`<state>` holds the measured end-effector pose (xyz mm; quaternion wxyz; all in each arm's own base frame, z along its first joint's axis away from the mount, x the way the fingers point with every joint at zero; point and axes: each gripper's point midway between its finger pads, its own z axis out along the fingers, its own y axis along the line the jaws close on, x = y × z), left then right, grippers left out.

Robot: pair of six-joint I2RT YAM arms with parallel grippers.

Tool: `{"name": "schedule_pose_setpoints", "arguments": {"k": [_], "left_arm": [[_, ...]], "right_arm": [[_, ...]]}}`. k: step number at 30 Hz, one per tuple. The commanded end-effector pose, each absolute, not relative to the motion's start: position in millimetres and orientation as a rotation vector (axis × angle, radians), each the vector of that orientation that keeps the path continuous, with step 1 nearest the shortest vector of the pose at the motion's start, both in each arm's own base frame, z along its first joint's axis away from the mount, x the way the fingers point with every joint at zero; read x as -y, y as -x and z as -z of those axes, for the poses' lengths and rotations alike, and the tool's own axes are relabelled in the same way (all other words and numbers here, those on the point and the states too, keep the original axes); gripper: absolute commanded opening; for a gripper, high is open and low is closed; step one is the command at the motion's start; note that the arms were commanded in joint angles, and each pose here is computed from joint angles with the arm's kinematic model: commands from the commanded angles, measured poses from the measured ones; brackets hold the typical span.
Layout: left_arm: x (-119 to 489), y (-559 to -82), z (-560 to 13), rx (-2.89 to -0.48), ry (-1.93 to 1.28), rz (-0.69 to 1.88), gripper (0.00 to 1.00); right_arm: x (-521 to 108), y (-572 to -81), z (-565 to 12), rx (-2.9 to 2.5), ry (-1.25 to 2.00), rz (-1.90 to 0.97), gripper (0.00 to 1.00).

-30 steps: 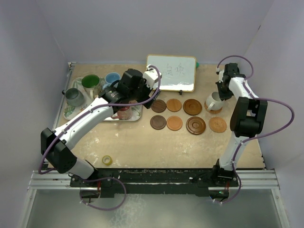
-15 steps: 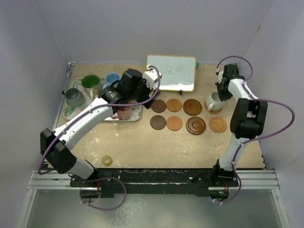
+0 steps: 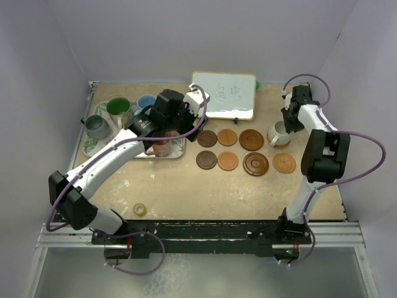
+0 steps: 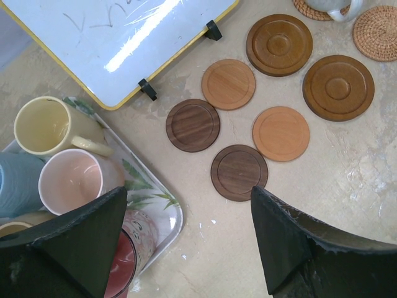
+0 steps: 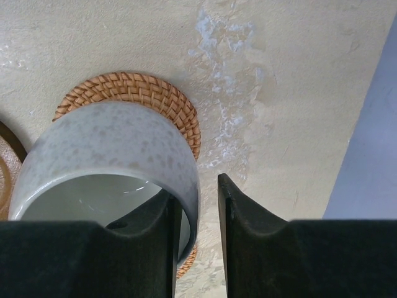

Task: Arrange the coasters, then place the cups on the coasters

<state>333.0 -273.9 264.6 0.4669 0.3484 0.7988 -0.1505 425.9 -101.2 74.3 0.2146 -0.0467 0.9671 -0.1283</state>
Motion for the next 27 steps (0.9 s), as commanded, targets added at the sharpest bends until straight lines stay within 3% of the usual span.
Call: {"name": "schedule_pose_setpoints", "arguments": {"k": [1,7,15,21,27], "left_arm": [[269,-329,-283,-1.900,-0.851,0.379,0.78],[265,-328,-285,-1.896,-0.842,0.367,0.78],[241,-337,-288,-1.917,-0.790,0.326,0.78],[200,-360,-288,-1.941,-0.714,0.288,0.78],[140,-383,-301,-1.948,-0.573,0.234,0.80]], "right_arm": [[109,-430,-109,-2.592,0.085,0.405,0.32],[105,-429,-124,-2.575,0.070,0.378,0.37],[82,-429,-185,-2.454,0.057,0.222,0.53],[47,-411,-231,-2.345,0.087,0.024,0.64],[14,-377,-253,-2.290,0.167,-0.135,0.67]]}}
